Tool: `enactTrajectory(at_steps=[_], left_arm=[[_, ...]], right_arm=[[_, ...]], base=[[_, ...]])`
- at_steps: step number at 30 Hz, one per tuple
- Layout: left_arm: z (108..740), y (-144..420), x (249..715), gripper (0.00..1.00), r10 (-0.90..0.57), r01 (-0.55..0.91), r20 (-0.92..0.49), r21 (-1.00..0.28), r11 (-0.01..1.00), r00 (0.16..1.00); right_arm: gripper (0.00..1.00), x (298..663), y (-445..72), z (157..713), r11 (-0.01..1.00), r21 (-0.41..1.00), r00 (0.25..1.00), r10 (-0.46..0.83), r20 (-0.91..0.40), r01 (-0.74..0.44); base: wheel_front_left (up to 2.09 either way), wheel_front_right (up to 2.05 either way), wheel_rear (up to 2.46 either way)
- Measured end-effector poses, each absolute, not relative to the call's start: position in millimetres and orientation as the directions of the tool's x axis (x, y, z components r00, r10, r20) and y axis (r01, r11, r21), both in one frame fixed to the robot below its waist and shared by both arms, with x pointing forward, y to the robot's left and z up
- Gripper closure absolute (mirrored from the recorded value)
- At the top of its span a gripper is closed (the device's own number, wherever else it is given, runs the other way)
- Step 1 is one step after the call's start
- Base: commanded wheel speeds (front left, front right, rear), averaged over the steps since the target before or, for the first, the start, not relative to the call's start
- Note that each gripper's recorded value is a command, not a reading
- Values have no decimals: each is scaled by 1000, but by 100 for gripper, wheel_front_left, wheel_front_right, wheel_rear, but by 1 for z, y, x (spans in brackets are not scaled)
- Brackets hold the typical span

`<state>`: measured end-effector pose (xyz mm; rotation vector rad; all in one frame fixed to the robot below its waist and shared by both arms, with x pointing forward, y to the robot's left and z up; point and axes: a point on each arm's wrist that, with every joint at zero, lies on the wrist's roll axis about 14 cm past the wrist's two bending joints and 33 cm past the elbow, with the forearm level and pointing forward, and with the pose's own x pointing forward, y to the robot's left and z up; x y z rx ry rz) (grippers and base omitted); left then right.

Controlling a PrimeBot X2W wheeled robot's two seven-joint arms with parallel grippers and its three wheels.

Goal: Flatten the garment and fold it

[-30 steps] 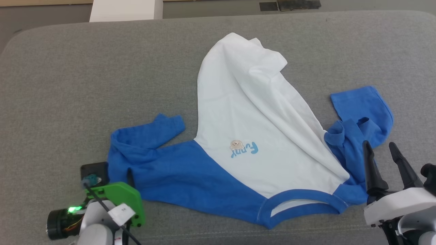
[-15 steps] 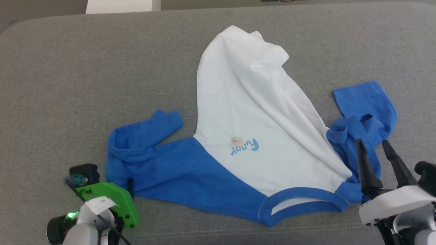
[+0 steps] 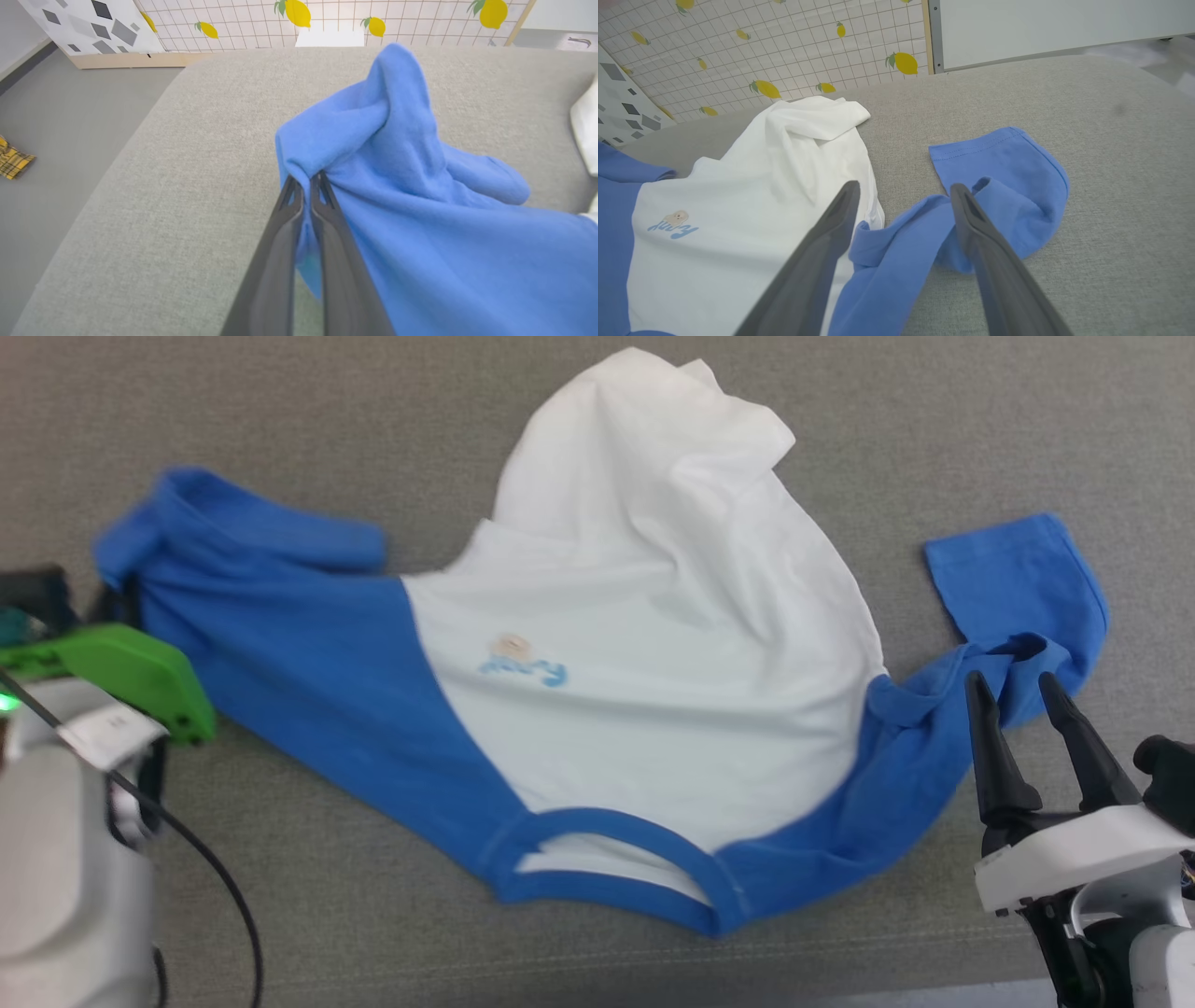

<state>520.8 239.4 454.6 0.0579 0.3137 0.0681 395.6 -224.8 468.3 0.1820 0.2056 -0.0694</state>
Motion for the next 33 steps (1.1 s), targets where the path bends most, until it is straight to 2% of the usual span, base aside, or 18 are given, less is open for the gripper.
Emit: enactTrajectory(at_steps=[7, 9, 11, 18, 25, 28, 33], left_arm=[[459, 264, 549, 100, 171, -158, -241, 74, 985, 955], [447, 258, 547, 0, 160, -158, -266, 31, 987, 951], [448, 242, 541, 0, 126, -139, -211, -46, 989, 969], [447, 215, 498, 0, 111, -127, -103, -165, 978, 988], [464, 201, 468, 0, 114, -115, -20, -215, 970, 993], [474, 198, 462, 0, 106, -101, 11, -219, 970, 994], [477, 198, 453, 0, 111, -105, 21, -212, 972, 994]], right_arm=[[0, 397, -229, 453, 979, 171, 965, -63, -254, 109], [0, 396, -234, 451, 978, 167, 962, -76, -261, 122], [0, 395, -250, 452, 974, 155, 956, -120, -267, 166], [0, 397, -269, 439, 964, 142, 920, -163, -357, 226], [0, 413, -272, 409, 964, 102, 827, -154, -542, 246], [100, 423, -273, 402, 965, 77, 794, -159, -587, 250], [100, 463, -270, 424, 970, 57, 835, -171, -524, 234]], base=[[0, 0, 0], [0, 0, 0], [0, 0, 0], [0, 0, 0], [0, 0, 0], [0, 0, 0], [0, 0, 0]])
